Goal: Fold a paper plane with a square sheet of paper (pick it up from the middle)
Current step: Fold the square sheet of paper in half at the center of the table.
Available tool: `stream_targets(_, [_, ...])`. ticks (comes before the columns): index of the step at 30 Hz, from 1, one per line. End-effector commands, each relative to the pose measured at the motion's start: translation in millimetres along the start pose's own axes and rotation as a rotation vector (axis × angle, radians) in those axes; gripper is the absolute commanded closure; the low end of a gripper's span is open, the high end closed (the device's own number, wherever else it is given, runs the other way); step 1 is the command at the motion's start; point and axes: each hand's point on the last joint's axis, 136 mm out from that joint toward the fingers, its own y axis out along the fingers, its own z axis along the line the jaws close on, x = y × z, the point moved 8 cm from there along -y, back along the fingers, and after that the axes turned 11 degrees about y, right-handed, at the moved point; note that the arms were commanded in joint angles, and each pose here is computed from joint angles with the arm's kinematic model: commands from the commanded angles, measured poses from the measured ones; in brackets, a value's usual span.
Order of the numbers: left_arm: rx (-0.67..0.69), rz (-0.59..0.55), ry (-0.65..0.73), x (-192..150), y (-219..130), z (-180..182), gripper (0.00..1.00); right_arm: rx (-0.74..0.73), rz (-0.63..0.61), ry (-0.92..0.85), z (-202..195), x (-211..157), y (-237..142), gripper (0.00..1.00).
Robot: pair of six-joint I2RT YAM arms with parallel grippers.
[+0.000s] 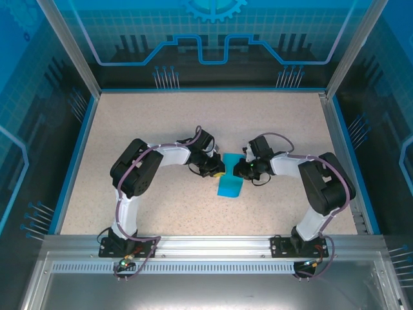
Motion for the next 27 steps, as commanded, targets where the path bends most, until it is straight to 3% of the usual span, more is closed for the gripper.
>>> stream_targets(1, [0.314, 0.171, -0.2, -50, 31, 77, 0.91, -0.035, -0.035, 0.048, -26, 3, -4, 0.87])
stream_targets(8, [0.317, 0.184, -0.205, -54, 33, 83, 0.91, -0.019, -0.109, 0.108, -44, 8, -35, 0.86])
stream_targets(15, [0.315, 0.178, -0.205, -53, 34, 83, 0.91, 0.042, -0.181, -0.031, 7, 8, -69, 0.85])
stream_targets(21, [0.314, 0.178, -0.206, -52, 35, 83, 0.91, 0.073, -0.105, -0.114, 43, 2, -45, 0.86])
stream_targets(27, [0.313, 0.178, -0.205, -52, 36, 83, 0.91, 0.063, -0.043, -0.086, 40, 10, -8, 0.87])
